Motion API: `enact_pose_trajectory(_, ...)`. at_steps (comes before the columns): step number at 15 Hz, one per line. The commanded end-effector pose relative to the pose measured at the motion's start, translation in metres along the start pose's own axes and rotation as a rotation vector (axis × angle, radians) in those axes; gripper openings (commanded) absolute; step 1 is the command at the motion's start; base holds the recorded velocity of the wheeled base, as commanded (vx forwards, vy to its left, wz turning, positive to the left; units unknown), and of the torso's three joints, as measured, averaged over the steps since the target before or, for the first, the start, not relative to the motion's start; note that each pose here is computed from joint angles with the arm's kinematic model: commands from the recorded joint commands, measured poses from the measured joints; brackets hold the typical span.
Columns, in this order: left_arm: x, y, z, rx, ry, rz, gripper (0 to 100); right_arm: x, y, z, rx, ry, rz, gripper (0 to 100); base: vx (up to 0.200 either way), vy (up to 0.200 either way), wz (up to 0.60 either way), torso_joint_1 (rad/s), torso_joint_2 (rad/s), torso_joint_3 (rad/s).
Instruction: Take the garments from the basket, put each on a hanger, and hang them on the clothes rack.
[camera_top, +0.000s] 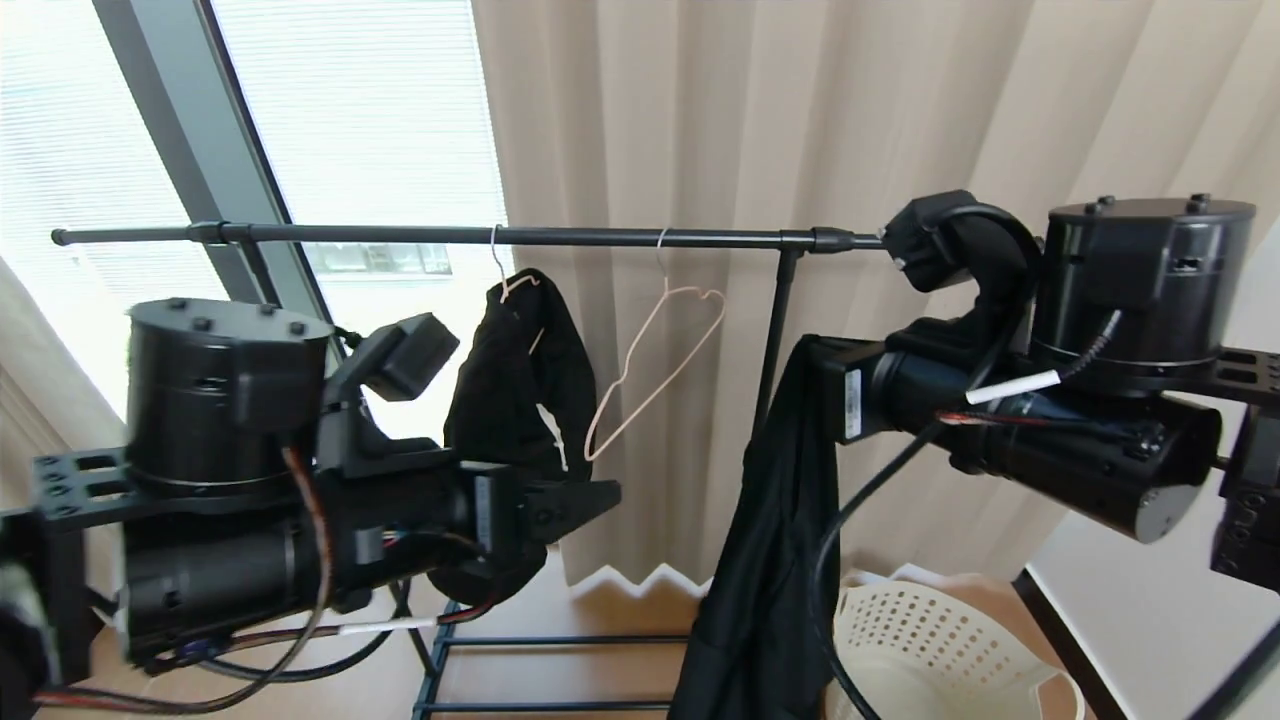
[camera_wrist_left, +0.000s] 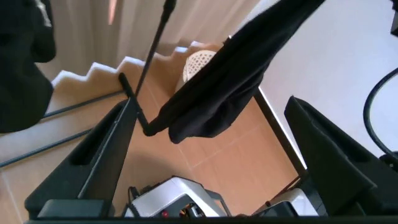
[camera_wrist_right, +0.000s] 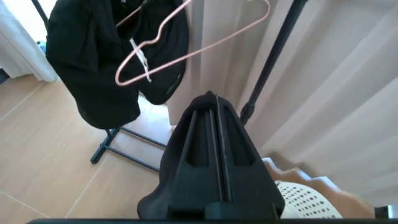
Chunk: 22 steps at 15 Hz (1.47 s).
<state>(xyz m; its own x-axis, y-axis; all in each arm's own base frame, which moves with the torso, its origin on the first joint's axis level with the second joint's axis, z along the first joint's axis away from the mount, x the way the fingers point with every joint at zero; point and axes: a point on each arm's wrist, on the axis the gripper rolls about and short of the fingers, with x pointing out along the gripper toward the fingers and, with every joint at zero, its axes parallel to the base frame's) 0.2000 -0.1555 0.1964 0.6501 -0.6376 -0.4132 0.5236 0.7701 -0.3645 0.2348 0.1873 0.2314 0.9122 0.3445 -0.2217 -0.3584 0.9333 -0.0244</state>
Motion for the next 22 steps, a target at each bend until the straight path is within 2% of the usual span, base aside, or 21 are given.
enact_pose_trajectory(1, 0.053, -0.013, -0.008, 0.023, 0.056, -0.017, 100, 0.025, 0.009, -0.002, -0.005, 0.013, 0.001, 0, 0.0, 0.0, 0.0, 0.0, 0.0, 0.0)
enact_pose_trajectory(2, 0.063, -0.018, -0.012, 0.028, 0.038, -0.028, 100, 0.022, 0.008, -0.006, -0.005, 0.026, 0.005, 0, 0.0, 0.0, 0.0, 0.0, 0.0, 0.0)
enact_pose_trajectory(4, 0.076, -0.019, -0.026, 0.021, 0.063, 0.002, 100, 0.022, 0.009, -0.017, -0.005, 0.045, 0.005, 0, 0.0, 0.0, 0.0, 0.0, 0.0, 0.0)
enact_pose_trajectory(7, 0.089, -0.028, -0.046, -0.039, 0.043, 0.075, 100, 0.019, 0.016, -0.019, 0.01, 0.037, -0.024, 0, 0.0, 0.0, 0.0, 0.0, 0.0, 0.0)
enact_pose_trajectory(8, 0.098, -0.026, -0.049, -0.083, -0.001, 0.094, 100, 0.016, 0.023, -0.02, 0.022, 0.029, -0.091, 0, 0.0, 0.0, 0.0, 0.0, 0.0, 0.0)
enact_pose_trajectory(9, 0.1, -0.027, -0.048, -0.091, -0.016, 0.093, 100, 0.015, 0.026, -0.02, 0.02, 0.024, -0.117, 0, 0.0, 0.0, 0.0, 0.0, 0.0, 0.0)
enact_pose_trajectory(11, 0.104, -0.028, -0.05, -0.095, -0.055, 0.151, 100, 0.009, 0.042, -0.021, 0.016, 0.008, -0.175, 0, 0.0, 0.0, 0.0, 0.0, 0.0, 0.0)
enact_pose_trajectory(12, 0.107, -0.028, -0.051, -0.094, -0.075, 0.18, 100, 0.007, 0.048, -0.021, 0.028, 0.003, -0.164, 0, 0.0, 0.0, 0.0, 0.0, 0.0, 0.0)
enact_pose_trajectory(13, 0.108, -0.029, -0.05, -0.096, -0.093, 0.181, 100, 0.006, 0.055, -0.023, 0.03, 0.008, -0.149, 0, 0.0, 0.0, 0.0, 0.0, 0.0, 0.0)
enact_pose_trajectory(16, 0.107, -0.035, -0.053, -0.087, -0.088, 0.162, 100, 0.007, 0.066, -0.026, 0.036, 0.01, -0.143, 0, 0.0, 0.0, 0.0, 0.0, 0.0, 0.0)
enact_pose_trajectory(20, 0.112, -0.036, -0.059, -0.081, -0.072, 0.165, 100, 0.013, 0.069, -0.032, 0.033, 0.025, -0.145, 0, 0.0, 0.0, 0.0, 0.0, 0.0, 0.0)
enact_pose_trajectory(22, 0.116, -0.035, -0.056, -0.087, -0.092, 0.186, 100, 0.012, 0.069, -0.032, 0.037, 0.024, -0.145, 0, 0.0, 0.0, 0.0, 0.0, 0.0, 0.0)
